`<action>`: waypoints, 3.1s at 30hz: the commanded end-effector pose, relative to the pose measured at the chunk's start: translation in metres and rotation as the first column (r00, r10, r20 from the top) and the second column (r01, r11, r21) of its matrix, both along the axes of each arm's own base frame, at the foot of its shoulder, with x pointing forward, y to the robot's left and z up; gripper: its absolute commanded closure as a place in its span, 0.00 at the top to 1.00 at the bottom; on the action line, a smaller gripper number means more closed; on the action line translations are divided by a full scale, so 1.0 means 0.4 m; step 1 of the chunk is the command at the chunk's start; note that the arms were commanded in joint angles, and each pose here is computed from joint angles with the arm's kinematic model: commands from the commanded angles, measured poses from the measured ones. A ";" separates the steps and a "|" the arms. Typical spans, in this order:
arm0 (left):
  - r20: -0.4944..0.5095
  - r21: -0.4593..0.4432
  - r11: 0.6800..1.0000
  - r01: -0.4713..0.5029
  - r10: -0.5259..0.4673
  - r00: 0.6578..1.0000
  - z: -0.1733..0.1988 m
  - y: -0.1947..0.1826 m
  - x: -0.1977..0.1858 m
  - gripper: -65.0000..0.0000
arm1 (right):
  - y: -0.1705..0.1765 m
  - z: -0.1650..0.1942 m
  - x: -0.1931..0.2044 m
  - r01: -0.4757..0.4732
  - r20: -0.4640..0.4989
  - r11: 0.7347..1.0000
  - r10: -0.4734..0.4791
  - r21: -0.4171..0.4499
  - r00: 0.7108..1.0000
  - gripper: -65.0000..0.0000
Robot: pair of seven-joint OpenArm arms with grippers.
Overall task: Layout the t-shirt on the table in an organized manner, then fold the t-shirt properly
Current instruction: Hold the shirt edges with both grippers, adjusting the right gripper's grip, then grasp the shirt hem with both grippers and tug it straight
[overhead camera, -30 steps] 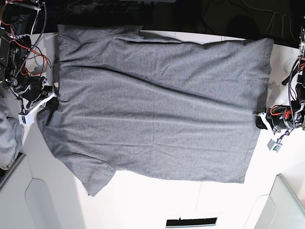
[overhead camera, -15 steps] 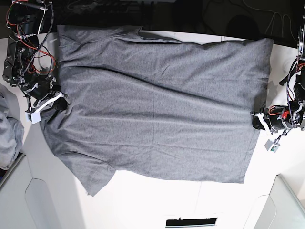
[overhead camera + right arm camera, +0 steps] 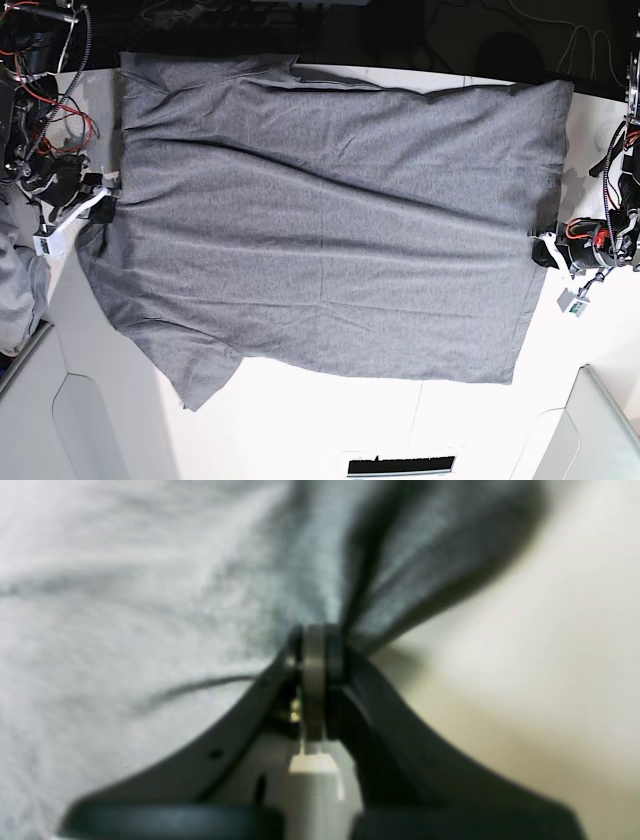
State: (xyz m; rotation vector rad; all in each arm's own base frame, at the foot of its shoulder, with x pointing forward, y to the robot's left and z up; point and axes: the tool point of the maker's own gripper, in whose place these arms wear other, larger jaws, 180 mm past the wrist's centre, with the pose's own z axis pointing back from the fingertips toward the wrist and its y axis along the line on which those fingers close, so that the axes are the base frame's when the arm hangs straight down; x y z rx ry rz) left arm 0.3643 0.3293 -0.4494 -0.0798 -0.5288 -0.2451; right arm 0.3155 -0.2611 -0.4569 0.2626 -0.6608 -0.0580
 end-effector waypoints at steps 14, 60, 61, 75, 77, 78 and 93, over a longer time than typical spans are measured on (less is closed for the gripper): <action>0.037 -0.050 0.997 0.054 -0.052 0.998 0.042 -0.013 0.021 0.00 | -0.093 0.105 0.035 0.051 0.074 0.999 -0.051 0.010 0.996 0.15; -0.040 -0.090 0.984 0.151 -0.155 0.987 -0.002 -0.108 -0.072 0.00 | -0.097 0.122 0.022 0.024 0.106 0.999 -0.021 -0.025 0.994 0.00; -0.040 -0.090 0.984 0.151 -0.155 0.987 -0.002 -0.108 -0.072 0.00 | -0.108 0.127 0.022 0.026 0.107 0.999 -0.022 -0.035 0.994 0.00; -0.045 -0.089 0.984 0.151 -0.155 0.987 -0.003 -0.108 -0.073 0.00 | -0.138 0.174 0.037 0.050 0.152 0.999 -0.049 -0.001 0.987 0.34; -0.054 -0.087 0.985 0.151 -0.156 0.986 -0.005 -0.107 -0.077 0.00 | -0.137 0.200 0.045 0.058 0.177 0.998 -0.062 0.031 0.982 0.34; -0.054 -0.087 0.985 0.151 -0.156 0.986 -0.005 -0.107 -0.077 0.00 | -0.136 0.216 0.048 0.061 0.190 0.997 -0.068 0.043 0.979 0.34; -0.083 -0.083 0.985 0.150 -0.157 0.984 -0.011 -0.103 -0.088 0.00 | 0.052 0.160 -0.024 -0.073 0.116 0.987 0.056 0.142 0.992 0.00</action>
